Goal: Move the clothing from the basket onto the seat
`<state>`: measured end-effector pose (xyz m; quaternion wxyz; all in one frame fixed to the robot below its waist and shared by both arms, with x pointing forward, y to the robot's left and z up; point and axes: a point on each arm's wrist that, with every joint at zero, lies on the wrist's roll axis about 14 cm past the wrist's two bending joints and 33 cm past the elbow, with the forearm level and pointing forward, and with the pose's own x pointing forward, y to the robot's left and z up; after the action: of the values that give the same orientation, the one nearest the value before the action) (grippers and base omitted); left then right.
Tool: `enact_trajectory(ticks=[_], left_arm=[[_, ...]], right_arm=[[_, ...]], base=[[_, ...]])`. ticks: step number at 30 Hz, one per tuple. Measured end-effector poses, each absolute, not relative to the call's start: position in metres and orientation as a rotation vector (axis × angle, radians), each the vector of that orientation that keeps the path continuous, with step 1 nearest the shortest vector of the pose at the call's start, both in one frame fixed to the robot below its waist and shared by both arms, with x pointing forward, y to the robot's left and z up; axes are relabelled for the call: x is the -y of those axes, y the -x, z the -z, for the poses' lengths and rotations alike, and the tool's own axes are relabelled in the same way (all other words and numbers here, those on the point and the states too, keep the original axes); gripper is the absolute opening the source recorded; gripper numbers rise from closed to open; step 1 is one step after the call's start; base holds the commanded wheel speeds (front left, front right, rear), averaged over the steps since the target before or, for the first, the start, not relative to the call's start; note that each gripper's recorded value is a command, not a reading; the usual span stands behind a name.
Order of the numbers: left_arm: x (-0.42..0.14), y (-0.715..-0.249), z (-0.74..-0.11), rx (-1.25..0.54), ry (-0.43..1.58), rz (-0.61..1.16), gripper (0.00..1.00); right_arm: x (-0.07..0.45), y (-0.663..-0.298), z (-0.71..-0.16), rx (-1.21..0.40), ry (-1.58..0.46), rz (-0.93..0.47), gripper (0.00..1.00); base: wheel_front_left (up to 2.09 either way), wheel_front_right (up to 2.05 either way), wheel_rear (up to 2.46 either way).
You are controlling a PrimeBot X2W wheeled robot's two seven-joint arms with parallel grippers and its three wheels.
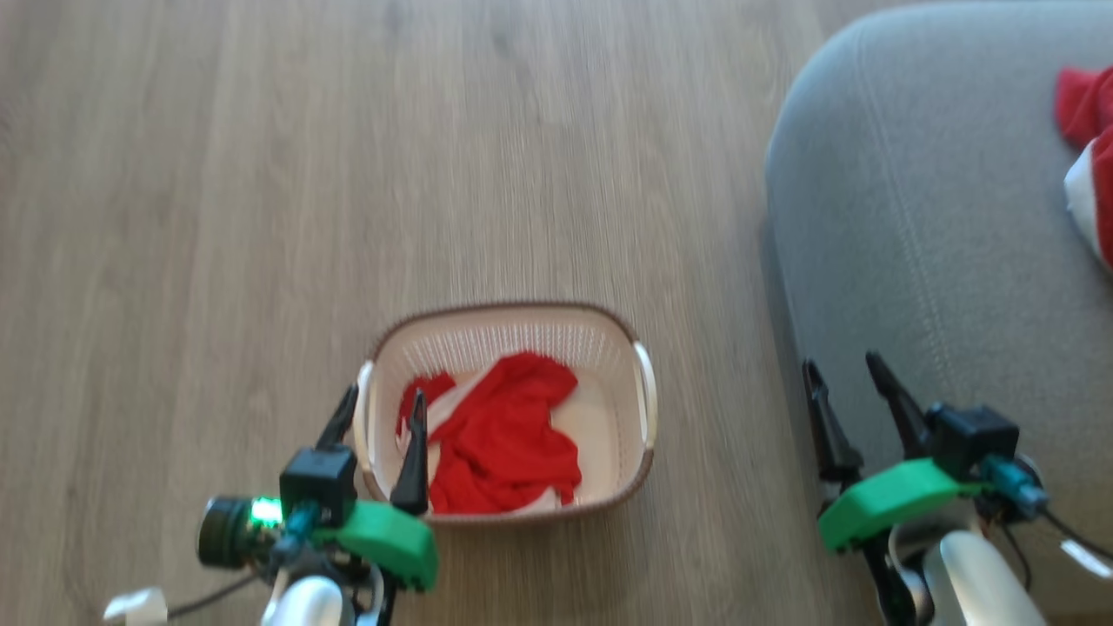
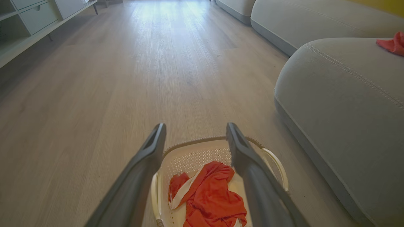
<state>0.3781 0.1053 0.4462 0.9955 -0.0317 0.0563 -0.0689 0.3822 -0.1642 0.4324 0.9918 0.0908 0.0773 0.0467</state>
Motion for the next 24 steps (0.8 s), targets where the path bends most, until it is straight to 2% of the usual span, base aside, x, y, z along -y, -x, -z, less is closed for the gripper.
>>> enact_trajectory(ticks=[5,16,24], left_arm=[[-0.097,-0.402,-0.414,-0.194,0.034,0.169,1.0],[-0.052,-0.445,-0.313,-0.402,-0.101,0.402,1.0],[-0.039,-0.475,-0.231,-0.523,-0.199,0.512,1.0]], right_arm=[[0.173,-0.401,-0.417,-0.186,-0.168,-0.067,1.0],[0.188,-0.44,-0.369,-0.264,-0.16,-0.019,1.0],[0.196,-0.445,-0.314,-0.377,-0.145,0.002,1.0]], base=[[0.0,0.0,0.0],[0.0,0.0,0.0],[0.0,0.0,0.0]])
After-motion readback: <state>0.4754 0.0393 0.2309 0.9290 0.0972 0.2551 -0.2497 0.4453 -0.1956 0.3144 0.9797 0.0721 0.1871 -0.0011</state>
